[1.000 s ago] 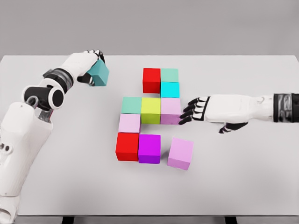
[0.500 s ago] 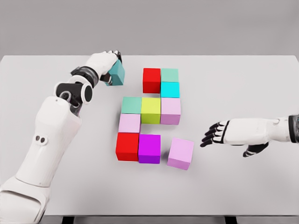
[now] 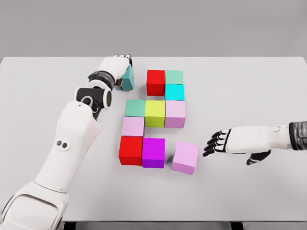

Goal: Assemble the squares on the desktop into the number 2

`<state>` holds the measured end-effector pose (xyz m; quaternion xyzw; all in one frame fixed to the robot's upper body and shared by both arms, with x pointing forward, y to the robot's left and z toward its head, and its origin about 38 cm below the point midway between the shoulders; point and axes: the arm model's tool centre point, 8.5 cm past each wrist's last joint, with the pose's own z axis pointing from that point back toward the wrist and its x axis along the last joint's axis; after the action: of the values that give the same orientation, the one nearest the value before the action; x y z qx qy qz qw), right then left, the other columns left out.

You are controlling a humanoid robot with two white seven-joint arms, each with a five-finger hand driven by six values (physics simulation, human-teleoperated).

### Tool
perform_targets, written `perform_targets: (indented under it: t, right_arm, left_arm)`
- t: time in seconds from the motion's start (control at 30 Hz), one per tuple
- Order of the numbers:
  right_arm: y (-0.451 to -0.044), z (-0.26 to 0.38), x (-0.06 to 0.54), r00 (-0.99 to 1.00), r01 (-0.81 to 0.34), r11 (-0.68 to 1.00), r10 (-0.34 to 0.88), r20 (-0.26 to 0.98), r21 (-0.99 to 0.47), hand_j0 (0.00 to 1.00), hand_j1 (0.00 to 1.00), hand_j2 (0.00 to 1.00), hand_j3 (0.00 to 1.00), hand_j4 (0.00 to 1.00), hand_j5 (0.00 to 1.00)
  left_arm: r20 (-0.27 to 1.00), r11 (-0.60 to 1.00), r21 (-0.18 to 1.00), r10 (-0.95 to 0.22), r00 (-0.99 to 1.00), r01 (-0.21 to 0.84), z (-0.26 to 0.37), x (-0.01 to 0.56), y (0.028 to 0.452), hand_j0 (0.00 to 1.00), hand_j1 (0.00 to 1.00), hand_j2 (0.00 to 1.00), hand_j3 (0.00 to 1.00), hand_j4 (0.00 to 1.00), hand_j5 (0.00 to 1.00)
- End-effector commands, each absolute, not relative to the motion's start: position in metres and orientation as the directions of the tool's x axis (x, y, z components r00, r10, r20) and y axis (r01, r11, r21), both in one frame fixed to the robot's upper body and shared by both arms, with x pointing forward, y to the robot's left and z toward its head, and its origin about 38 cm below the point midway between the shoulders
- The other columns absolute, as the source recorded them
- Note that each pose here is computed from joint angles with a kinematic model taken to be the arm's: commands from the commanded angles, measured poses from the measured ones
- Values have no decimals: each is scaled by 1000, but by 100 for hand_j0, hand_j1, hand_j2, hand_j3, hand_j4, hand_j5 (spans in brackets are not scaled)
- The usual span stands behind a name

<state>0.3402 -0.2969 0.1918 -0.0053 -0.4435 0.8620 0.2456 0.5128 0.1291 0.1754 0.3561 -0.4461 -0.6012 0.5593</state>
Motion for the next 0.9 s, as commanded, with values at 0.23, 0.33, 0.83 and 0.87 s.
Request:
perform_targets:
  t: [0.23, 0.33, 0.83, 0.87]
  right_arm:
    - [-282, 189, 342, -888, -409, -469, 402, 223, -783, 100, 100, 100, 100, 100, 100]
    - [-273, 188, 344, -895, -400, -457, 383, 230, -794, 100, 100, 100, 100, 100, 100]
    - [-274, 186, 357, -882, -413, -430, 409, 234, -803, 100, 100, 100, 100, 100, 100]
    - [-276, 185, 359, -877, -419, -427, 420, 234, -802, 100, 100, 100, 100, 100, 100]
  left_arm:
    - [44, 9, 937, -995, -93, 349, 175, 516, 131, 15, 15, 15, 15, 15, 15]
    - [38, 4, 937, -995, -91, 348, 174, 515, 131, 15, 15, 15, 15, 15, 15]
    - [20, -23, 936, -993, -117, 350, 171, 512, 122, 15, 15, 15, 15, 15, 15]
    - [17, -26, 936, -993, -121, 350, 171, 512, 121, 15, 15, 15, 15, 15, 15]
